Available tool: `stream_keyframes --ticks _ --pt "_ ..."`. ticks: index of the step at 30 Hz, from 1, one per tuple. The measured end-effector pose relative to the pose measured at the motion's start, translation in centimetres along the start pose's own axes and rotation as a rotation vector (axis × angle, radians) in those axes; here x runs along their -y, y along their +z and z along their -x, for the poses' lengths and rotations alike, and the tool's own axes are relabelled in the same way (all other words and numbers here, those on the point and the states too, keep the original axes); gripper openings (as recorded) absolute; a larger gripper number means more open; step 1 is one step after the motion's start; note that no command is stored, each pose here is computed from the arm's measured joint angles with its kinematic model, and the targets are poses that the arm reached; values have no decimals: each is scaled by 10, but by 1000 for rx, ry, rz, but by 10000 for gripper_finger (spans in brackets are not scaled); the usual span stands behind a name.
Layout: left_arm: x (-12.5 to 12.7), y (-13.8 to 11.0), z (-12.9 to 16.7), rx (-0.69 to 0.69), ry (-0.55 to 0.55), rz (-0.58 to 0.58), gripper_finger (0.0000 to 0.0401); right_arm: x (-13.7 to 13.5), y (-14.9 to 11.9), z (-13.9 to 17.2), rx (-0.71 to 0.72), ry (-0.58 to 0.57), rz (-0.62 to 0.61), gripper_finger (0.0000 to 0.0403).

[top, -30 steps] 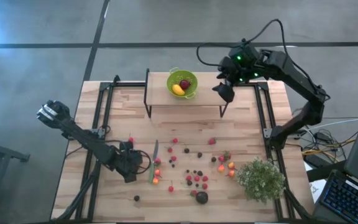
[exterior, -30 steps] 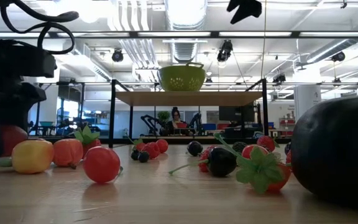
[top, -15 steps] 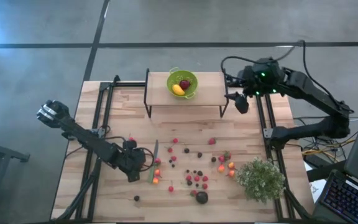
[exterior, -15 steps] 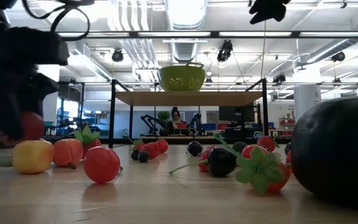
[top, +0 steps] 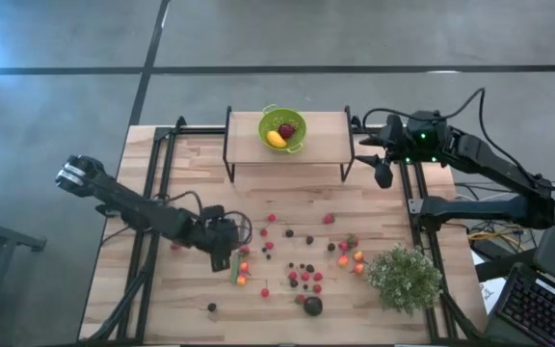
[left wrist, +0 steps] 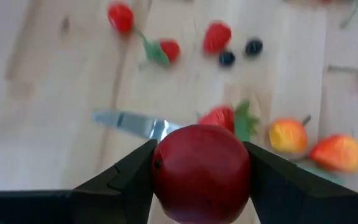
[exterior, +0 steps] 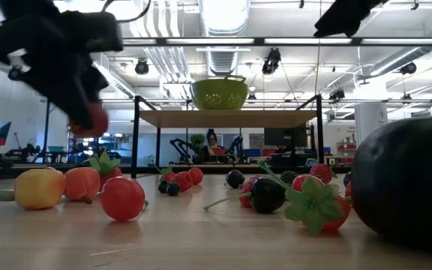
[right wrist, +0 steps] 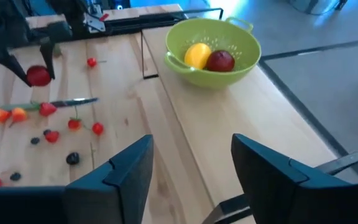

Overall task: Pick & Place Fruit
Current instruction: Put the pomegranate into the green colander on the shelf

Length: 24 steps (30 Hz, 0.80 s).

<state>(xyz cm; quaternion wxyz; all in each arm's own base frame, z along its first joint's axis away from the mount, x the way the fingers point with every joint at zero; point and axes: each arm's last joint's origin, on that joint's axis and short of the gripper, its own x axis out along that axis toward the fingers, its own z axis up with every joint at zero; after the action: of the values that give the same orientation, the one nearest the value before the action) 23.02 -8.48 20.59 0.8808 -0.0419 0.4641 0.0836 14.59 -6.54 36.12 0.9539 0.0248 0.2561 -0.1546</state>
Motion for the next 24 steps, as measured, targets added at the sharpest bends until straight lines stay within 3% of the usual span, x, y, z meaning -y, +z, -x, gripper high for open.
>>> stream_keyframes --ticks 8,24 --pt "-28 38 23 147 72 10 220 -1 -22 -9 -54 4 47 196" --pt "-99 100 78 709 330 110 220 -3 -34 8 188 -41 93 163"
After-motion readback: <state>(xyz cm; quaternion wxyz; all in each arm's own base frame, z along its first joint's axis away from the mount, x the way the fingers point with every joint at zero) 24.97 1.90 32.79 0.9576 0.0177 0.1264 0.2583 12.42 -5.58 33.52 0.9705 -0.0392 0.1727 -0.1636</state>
